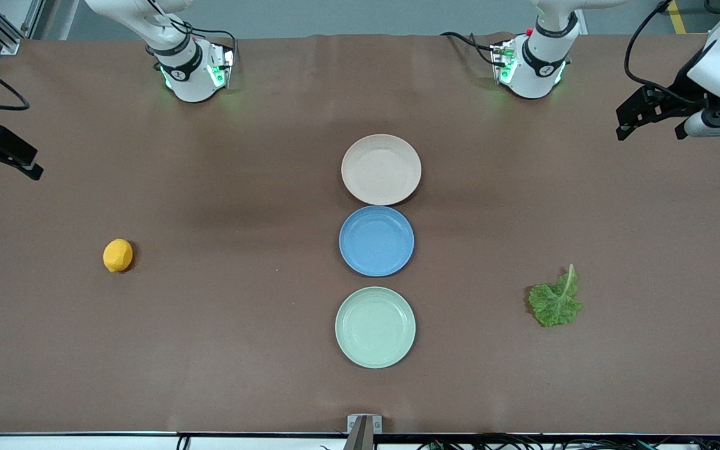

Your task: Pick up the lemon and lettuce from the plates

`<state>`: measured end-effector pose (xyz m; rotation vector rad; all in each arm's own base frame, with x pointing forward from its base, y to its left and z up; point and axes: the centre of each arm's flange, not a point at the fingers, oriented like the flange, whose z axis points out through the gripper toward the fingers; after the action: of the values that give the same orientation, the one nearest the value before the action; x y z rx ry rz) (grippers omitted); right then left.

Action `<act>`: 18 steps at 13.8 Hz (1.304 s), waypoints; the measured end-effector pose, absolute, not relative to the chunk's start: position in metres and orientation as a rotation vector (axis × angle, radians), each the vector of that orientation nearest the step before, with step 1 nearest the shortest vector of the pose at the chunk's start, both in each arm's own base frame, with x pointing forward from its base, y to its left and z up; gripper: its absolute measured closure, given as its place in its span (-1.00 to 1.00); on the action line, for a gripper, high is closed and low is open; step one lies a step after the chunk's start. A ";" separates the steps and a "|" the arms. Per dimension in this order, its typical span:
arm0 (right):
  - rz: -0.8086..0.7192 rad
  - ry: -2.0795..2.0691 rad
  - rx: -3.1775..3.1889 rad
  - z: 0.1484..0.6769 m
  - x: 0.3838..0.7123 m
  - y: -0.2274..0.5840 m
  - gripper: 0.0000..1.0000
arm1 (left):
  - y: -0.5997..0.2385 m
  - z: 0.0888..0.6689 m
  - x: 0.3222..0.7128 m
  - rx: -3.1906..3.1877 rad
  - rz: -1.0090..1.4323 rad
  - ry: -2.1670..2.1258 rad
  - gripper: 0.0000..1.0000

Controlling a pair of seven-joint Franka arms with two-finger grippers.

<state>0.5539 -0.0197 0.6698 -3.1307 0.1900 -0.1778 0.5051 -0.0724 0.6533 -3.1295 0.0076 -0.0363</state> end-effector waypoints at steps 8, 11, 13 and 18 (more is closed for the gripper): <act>-0.161 0.151 -3.139 0.669 0.553 -0.037 -1.00 | -0.073 0.653 0.505 -3.130 -0.039 0.008 -1.00; -0.142 0.139 -3.140 0.668 0.552 -0.034 -1.00 | -0.073 0.653 0.505 -3.130 -0.039 0.008 -1.00; -0.139 0.133 -3.140 0.668 0.552 -0.032 -1.00 | -0.073 0.654 0.505 -3.130 -0.041 0.008 -1.00; -0.139 0.129 -3.140 0.668 0.552 -0.031 -1.00 | -0.073 0.655 0.505 -3.130 -0.045 0.012 -1.00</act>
<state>0.5523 -0.0311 0.6681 -3.1402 0.1293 -0.1391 0.5054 -0.0726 0.6548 -3.1300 0.0123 -0.0450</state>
